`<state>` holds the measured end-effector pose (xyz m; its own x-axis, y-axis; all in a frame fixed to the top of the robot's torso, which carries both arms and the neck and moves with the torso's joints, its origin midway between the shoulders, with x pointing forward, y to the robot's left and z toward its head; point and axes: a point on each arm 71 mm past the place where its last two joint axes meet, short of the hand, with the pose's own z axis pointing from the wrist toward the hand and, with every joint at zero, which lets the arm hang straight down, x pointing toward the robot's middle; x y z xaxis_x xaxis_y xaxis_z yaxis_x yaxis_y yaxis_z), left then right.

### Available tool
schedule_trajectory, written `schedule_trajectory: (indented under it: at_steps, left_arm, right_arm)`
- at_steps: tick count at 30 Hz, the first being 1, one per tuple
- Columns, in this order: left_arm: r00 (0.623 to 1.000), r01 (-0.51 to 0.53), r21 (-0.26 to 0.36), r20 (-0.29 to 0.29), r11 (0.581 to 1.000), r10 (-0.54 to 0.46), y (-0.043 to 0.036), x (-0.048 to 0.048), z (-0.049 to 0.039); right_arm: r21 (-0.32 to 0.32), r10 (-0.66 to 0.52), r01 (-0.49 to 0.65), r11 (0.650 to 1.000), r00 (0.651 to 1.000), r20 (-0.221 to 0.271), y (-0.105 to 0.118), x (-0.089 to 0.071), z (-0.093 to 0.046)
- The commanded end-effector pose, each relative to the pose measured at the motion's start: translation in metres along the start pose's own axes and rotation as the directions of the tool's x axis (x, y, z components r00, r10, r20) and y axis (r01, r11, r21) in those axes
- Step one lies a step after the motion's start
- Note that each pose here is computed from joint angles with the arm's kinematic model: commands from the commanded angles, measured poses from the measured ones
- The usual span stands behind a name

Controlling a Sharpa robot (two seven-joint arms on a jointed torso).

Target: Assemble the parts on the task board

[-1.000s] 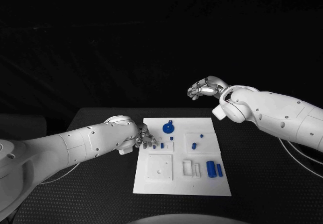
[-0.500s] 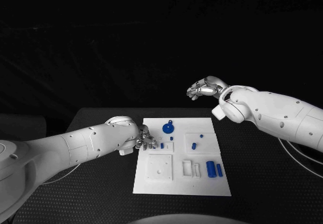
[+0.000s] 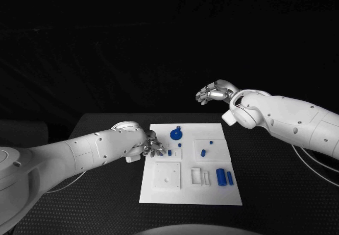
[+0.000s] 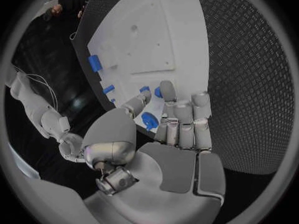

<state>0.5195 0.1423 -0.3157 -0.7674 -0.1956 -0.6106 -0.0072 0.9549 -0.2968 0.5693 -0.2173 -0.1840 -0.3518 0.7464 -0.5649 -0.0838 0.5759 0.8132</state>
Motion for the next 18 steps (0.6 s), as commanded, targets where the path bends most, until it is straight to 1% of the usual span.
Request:
schedule_trajectory:
  at_steps: [1,8,18]
  left_arm:
    - [0.999,-0.004,0.006,-0.039,1.0,0.004,-0.0015,0.0068,0.0017]
    - [0.998,-0.004,0.014,-0.059,1.0,0.004,-0.005,0.0122,0.0034]
    - [0.999,0.004,0.006,-0.047,1.0,-0.003,-0.0035,0.0114,0.0045]
  right_arm:
    - [-0.005,0.001,-0.001,1.0,1.0,-0.012,0.0004,0.0008,-0.0001]
    - [-0.006,0.001,-0.002,1.0,1.0,-0.013,0.0007,0.0012,-0.0001]
    - [-0.006,0.002,-0.002,1.0,1.0,-0.013,0.0007,0.0011,-0.0004]
